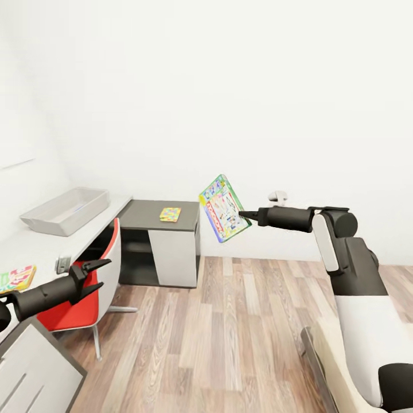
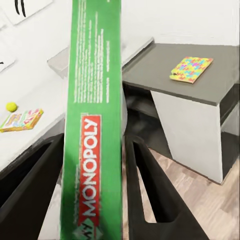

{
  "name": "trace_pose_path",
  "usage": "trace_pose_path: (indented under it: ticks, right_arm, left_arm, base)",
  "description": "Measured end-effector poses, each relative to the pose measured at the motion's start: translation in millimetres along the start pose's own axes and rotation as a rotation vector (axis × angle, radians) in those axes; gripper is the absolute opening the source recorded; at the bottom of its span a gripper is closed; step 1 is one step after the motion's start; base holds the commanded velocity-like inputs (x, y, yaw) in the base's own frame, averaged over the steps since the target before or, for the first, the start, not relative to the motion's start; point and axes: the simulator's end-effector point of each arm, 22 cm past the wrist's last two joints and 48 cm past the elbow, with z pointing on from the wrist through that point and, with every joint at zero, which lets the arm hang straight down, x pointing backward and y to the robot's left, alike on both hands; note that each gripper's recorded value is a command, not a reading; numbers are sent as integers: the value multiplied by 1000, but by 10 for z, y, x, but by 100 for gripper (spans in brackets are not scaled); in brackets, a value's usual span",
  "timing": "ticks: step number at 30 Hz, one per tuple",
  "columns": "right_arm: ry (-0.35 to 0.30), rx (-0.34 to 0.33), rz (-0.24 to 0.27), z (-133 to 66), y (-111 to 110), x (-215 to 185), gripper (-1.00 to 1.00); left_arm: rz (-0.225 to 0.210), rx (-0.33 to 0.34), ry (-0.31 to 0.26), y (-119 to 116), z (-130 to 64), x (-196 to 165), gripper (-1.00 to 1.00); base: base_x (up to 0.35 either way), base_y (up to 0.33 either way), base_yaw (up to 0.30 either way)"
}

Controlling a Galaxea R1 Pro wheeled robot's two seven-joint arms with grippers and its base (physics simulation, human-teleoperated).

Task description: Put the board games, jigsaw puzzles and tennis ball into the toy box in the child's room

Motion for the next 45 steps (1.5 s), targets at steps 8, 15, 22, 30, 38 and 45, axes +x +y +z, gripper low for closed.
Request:
trace_pose_path:
  ticks: [8,15,22,30,38,45]
  right_arm:
    - [-30,66,-22,-71,-52,-39,-100]
    - [-19,-37,95,37,14,72,-100]
    - [-36,-48,77,53,70,-112,-100]
    - [-51,-48,60,31,90,-244,-100]
    - [-61,-42,43,-1,76,-347,-100]
    - [-64,-46,40,-8,97,-365,-100]
  left_arm:
    - [-16,47,-30,-41,-149,-117,100]
    - [-28,88,-39,-39,-284,-141,100]
    - [-32,80,-42,3,-309,-139,100]
    - [-33,78,-44,9,-310,-142,100]
    - [-39,70,-44,37,-294,-140,100]
    - [-41,62,-46,62,-299,-147,100]
  base:
    - [343,-7,0]
    - [344,0,33]
    - [345,0,275]
    - [333,0,294]
    - [43,0,295]
    - [102,-57,294]
